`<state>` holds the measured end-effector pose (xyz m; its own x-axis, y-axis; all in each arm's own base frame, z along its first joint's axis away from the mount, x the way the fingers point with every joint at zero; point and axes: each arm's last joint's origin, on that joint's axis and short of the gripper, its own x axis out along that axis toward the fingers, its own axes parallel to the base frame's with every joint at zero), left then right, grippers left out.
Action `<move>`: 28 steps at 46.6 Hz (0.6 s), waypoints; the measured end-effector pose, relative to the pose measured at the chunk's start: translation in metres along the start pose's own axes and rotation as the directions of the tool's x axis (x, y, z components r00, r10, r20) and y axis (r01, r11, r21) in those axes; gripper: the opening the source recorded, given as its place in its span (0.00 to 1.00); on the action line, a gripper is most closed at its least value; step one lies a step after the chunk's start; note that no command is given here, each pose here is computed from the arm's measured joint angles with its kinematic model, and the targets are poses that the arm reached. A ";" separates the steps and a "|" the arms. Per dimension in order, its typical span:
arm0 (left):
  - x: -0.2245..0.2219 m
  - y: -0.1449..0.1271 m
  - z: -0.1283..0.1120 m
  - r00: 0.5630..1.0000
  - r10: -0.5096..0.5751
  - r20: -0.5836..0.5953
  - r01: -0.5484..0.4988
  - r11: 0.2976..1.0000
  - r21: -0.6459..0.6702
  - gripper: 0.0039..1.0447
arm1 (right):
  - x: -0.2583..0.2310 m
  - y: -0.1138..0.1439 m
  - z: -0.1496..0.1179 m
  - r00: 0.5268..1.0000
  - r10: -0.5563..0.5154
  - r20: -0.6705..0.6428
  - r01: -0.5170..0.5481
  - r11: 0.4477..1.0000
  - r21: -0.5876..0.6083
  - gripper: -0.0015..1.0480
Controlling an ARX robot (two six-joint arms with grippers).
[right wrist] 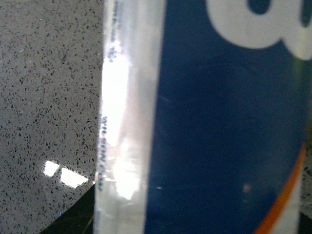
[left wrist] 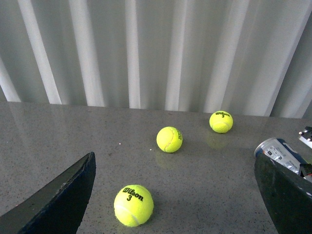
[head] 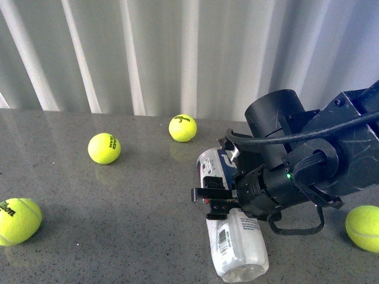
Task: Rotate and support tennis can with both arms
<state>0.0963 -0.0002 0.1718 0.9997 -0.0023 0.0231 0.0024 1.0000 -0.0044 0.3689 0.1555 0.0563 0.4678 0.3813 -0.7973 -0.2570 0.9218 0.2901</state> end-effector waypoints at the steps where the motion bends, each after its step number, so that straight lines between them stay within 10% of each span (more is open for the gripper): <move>1: 0.000 0.000 0.000 1.000 0.000 0.000 0.000 1.000 0.000 0.94 | -0.003 0.001 0.000 1.000 0.000 0.029 0.001 0.999 -0.032 0.48; 11: 0.000 0.000 0.000 1.000 0.000 0.000 0.000 1.000 0.000 0.94 | -0.040 0.000 -0.004 0.984 0.072 0.165 0.026 0.849 -0.527 0.31; 18: 0.000 0.000 0.000 1.000 0.000 0.000 0.000 1.000 0.000 0.94 | -0.060 -0.017 0.006 0.987 0.069 0.142 0.094 0.467 -0.879 0.28; 28: 0.000 0.000 0.000 1.000 0.000 0.000 0.000 1.000 0.000 0.94 | -0.068 -0.033 0.021 0.995 0.024 0.098 0.099 -0.071 -0.992 0.28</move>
<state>0.0963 -0.0002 0.1718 0.9997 -0.0023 0.0231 0.0024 1.0000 -0.0044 0.3629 0.1009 0.1124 0.5422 0.4079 -0.7346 -0.7745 -0.0966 -0.6252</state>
